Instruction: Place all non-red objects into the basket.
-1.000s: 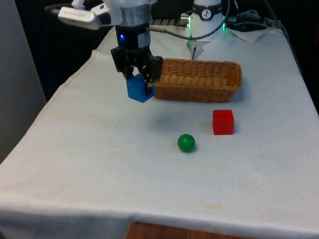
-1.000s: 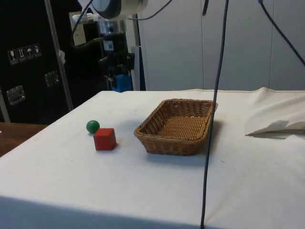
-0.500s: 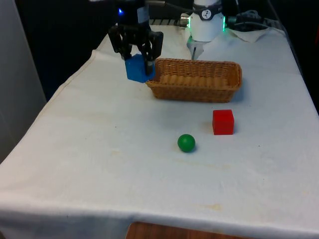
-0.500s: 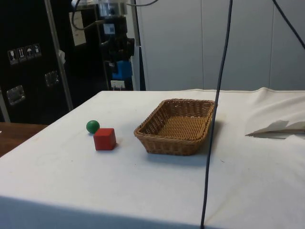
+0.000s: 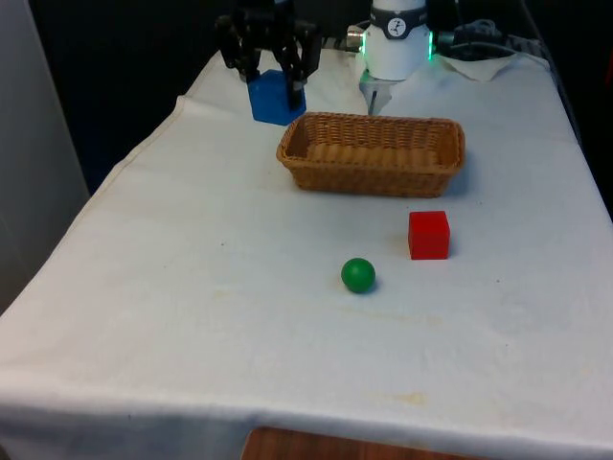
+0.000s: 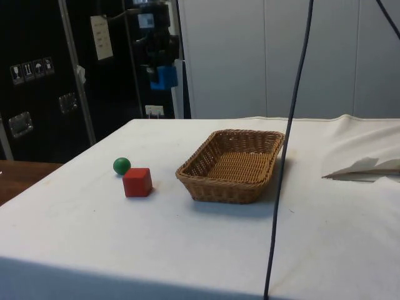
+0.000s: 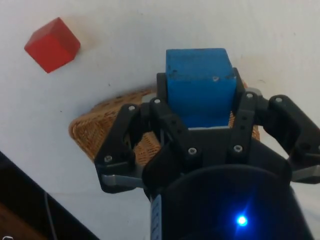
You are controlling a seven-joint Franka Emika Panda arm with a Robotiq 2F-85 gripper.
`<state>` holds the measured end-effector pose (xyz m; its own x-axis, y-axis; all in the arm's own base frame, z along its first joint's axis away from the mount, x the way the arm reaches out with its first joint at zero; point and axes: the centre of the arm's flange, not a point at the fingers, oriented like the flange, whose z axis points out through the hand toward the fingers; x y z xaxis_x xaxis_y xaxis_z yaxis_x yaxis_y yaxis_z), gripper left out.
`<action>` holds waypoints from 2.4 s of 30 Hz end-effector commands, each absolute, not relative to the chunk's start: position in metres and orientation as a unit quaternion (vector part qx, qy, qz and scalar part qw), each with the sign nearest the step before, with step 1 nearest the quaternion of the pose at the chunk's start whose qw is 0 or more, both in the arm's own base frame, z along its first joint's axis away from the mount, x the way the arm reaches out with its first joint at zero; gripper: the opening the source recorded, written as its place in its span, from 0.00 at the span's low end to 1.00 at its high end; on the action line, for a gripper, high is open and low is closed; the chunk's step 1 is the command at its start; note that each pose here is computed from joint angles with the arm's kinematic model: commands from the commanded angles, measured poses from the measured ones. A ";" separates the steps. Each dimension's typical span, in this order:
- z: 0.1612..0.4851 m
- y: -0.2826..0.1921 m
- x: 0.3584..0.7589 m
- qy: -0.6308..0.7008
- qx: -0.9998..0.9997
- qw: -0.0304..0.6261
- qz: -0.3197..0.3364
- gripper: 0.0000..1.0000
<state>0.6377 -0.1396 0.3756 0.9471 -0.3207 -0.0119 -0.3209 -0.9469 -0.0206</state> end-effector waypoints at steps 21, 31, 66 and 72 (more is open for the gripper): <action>0.380 -0.138 0.588 0.162 -0.986 0.027 -0.005 0.04; 0.382 -0.136 0.562 0.162 -0.986 0.040 -0.009 0.04; 0.355 -0.123 0.474 0.135 -0.989 0.057 -0.022 0.04; 0.343 -0.124 0.462 0.130 -0.990 0.053 -0.031 0.04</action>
<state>0.4645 -0.1227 0.3431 0.9642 -0.2631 0.0335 -0.2573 -0.9586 -0.1223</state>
